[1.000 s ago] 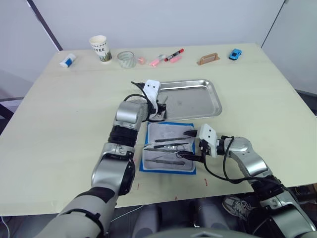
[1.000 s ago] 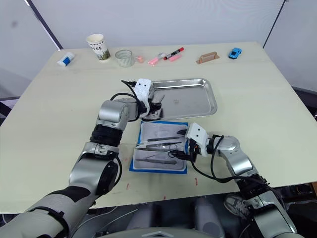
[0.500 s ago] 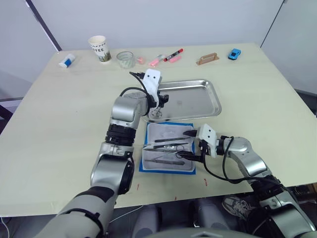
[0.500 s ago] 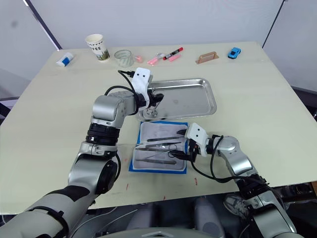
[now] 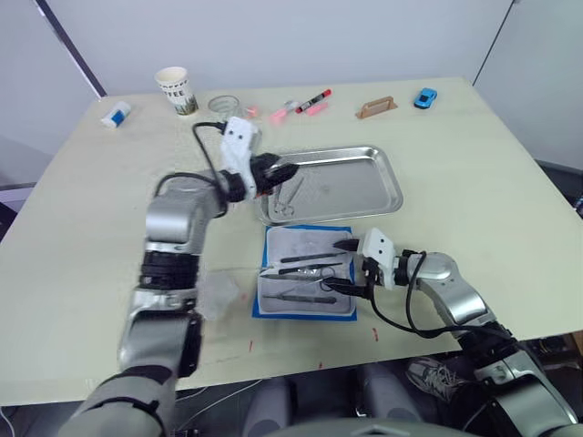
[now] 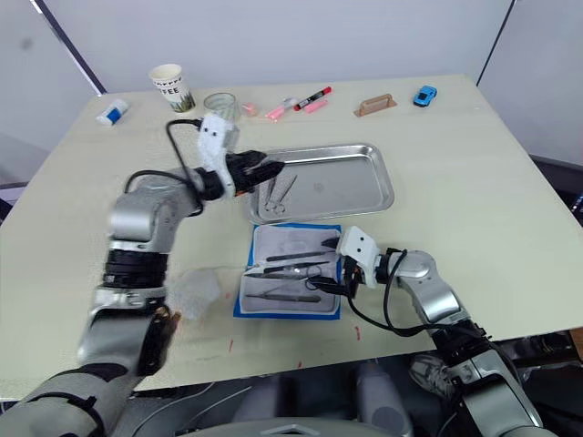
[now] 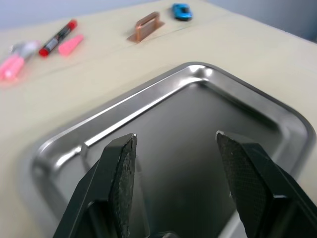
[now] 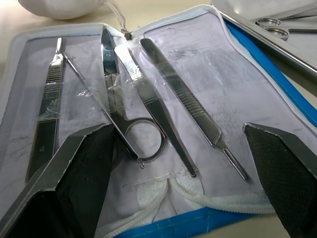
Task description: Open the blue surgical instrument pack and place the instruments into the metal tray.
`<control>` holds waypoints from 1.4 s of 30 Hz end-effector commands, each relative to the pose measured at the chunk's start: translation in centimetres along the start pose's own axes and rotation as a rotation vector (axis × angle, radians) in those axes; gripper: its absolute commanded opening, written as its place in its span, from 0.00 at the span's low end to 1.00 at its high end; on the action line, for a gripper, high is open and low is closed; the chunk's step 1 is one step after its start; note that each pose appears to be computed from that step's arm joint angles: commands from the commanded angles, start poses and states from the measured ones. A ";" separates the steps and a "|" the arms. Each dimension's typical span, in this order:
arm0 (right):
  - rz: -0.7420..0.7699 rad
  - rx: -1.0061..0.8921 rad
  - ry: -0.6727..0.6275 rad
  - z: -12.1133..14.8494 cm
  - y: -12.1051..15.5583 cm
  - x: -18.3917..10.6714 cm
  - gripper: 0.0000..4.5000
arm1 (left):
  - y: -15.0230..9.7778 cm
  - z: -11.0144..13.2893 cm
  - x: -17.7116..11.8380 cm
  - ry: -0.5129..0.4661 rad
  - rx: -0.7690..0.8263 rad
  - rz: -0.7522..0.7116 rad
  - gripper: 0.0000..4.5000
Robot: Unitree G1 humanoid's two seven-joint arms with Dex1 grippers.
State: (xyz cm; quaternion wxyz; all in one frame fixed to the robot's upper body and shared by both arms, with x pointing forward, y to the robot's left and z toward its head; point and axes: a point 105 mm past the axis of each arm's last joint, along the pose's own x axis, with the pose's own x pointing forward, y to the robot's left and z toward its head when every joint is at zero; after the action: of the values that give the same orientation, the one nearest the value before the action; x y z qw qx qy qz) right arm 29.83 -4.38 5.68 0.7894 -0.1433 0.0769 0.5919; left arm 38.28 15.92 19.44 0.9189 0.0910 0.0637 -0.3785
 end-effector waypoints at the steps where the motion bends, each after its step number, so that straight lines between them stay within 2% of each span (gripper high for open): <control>1: -0.011 0.118 0.249 -6.9 1.5 -0.4 1.00 | -0.9 1.0 -1.2 -0.035 0.099 -0.140 0.61; 6: -0.010 0.119 0.249 -6.9 1.6 -0.4 1.00 | -2.2 0.0 -3.9 0.029 0.172 -0.382 0.61; 11: -0.012 0.121 0.248 -6.9 1.6 -0.5 1.00 | -3.1 -1.9 -5.7 0.167 0.262 -0.554 0.61; 17: -0.016 0.124 0.249 -7.0 1.6 -0.6 1.00 | -3.4 -5.0 -6.6 0.337 0.419 -0.695 0.61; 26: -0.025 0.130 0.253 -7.1 1.7 -0.9 1.00 | -5.3 -7.2 -4.8 0.366 0.450 -0.769 0.61; 31: -0.028 0.130 0.256 -7.2 1.7 -1.0 1.00 | -5.4 -8.0 -3.4 0.395 0.490 -0.740 0.61; 38: -0.031 0.129 0.258 -7.2 1.7 -1.1 1.00 | -6.1 -8.4 -2.0 0.335 0.471 -0.721 0.61; 42: -0.031 0.129 0.258 -7.2 1.7 -1.1 1.00 | -5.9 -9.1 -1.5 0.333 0.446 -0.684 0.61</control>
State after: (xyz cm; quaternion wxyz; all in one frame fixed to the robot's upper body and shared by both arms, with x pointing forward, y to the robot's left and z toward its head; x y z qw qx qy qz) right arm 29.72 -4.48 5.61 0.7934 -0.1436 0.0757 0.5866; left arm 32.09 14.48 9.79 0.6626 0.3156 0.1640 -0.6591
